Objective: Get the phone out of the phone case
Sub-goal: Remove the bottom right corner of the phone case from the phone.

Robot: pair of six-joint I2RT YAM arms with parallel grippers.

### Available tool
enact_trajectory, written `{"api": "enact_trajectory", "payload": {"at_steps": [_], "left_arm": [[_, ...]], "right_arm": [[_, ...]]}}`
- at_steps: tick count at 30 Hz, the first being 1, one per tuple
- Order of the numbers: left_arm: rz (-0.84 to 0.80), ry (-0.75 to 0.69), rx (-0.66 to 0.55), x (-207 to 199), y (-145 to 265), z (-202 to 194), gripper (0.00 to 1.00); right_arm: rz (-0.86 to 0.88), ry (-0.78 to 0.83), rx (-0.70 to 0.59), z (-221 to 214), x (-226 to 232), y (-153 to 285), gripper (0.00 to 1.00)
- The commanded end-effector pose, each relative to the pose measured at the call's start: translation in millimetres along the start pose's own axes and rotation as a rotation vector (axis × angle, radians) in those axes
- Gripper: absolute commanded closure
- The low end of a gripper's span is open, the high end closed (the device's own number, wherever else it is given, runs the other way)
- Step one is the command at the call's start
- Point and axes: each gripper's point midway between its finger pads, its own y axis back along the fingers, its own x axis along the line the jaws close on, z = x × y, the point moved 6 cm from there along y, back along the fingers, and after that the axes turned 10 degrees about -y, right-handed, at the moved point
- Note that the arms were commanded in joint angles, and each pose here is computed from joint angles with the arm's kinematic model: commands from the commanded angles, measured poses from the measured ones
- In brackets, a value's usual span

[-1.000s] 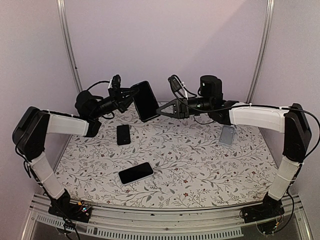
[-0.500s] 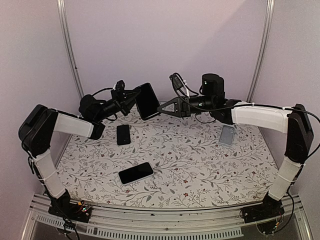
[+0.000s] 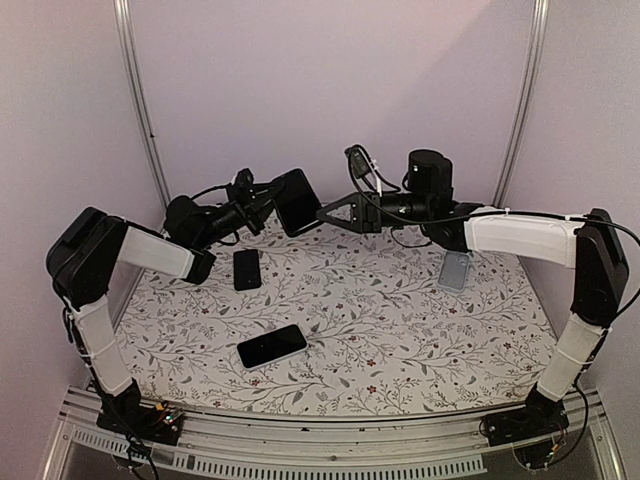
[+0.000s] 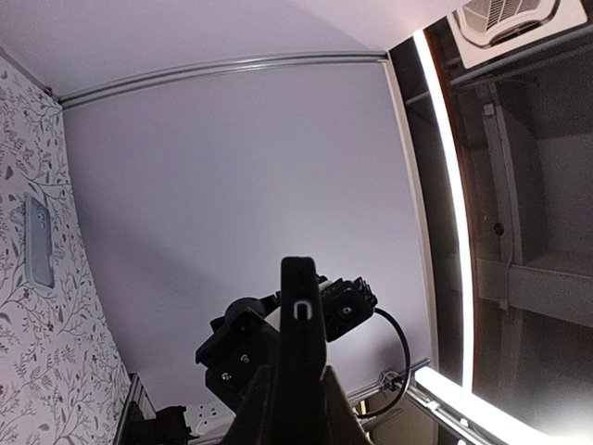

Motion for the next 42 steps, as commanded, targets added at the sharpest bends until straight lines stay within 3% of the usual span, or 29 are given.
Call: {"api": "enact_trajectory", "payload": {"at_steps": [1,18,42], "left_arm": [[-0.236,-0.030,0.012,-52.3,-13.9,-12.7,1.00],[-0.286,-0.088,-0.026,-68.5,-11.7,-7.9,1.00],[-0.306,-0.118,-0.036,-77.1,-8.9,-5.7,1.00]], "right_arm": [[-0.102,-0.074,-0.008,-17.4,-35.0,3.8,0.65],[-0.119,-0.135,-0.018,-35.8,-40.1,13.7,0.51],[-0.124,-0.161,-0.036,-43.0,-42.6,28.4,0.42]]}}
